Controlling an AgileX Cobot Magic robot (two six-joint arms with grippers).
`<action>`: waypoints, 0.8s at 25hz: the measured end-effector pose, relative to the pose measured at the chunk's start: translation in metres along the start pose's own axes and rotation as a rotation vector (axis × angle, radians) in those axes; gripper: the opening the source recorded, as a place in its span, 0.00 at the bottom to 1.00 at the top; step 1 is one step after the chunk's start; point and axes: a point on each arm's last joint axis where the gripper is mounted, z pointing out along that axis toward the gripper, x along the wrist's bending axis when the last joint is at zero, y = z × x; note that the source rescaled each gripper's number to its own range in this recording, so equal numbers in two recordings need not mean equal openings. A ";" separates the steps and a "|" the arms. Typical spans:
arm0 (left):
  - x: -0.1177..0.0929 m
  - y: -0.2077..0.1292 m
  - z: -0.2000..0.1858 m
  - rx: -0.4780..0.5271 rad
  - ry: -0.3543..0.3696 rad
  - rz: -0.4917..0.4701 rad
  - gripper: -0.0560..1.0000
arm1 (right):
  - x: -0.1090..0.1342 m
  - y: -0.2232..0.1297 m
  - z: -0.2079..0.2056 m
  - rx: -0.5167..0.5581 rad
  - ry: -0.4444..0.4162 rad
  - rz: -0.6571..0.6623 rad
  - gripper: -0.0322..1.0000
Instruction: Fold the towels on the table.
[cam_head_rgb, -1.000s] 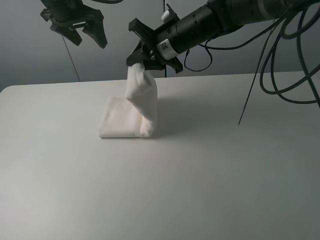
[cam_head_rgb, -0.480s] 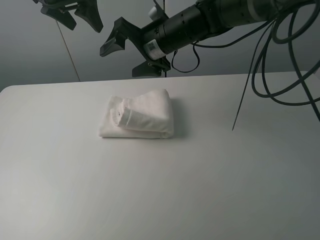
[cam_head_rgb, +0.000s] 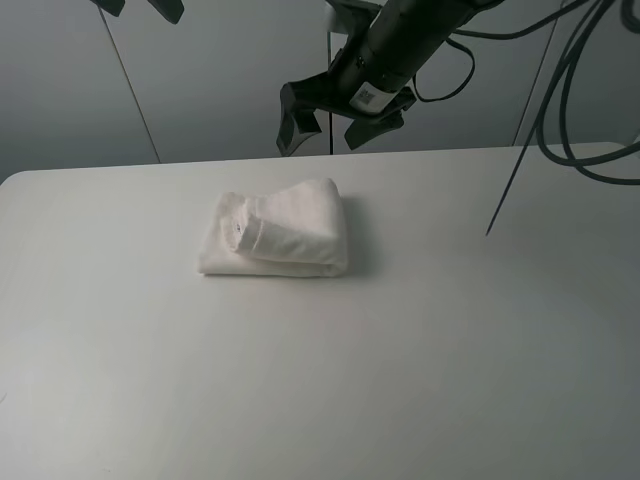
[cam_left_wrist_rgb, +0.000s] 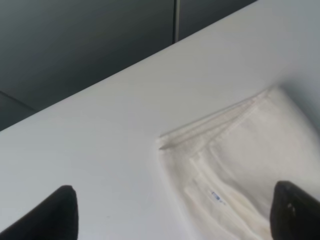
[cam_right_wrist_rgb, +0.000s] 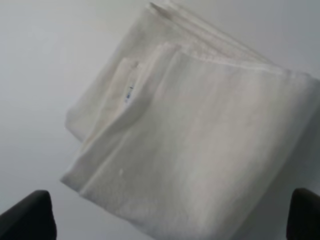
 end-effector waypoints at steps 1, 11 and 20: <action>-0.001 0.000 -0.008 -0.014 0.005 0.002 0.99 | 0.000 -0.001 -0.011 0.002 -0.033 -0.026 1.00; -0.003 -0.054 -0.068 0.032 0.145 0.034 0.99 | 0.012 -0.029 -0.112 -0.101 -0.226 -0.108 1.00; -0.021 -0.135 -0.123 0.022 0.171 -0.030 0.99 | 0.020 -0.116 -0.159 -0.136 -0.244 -0.122 1.00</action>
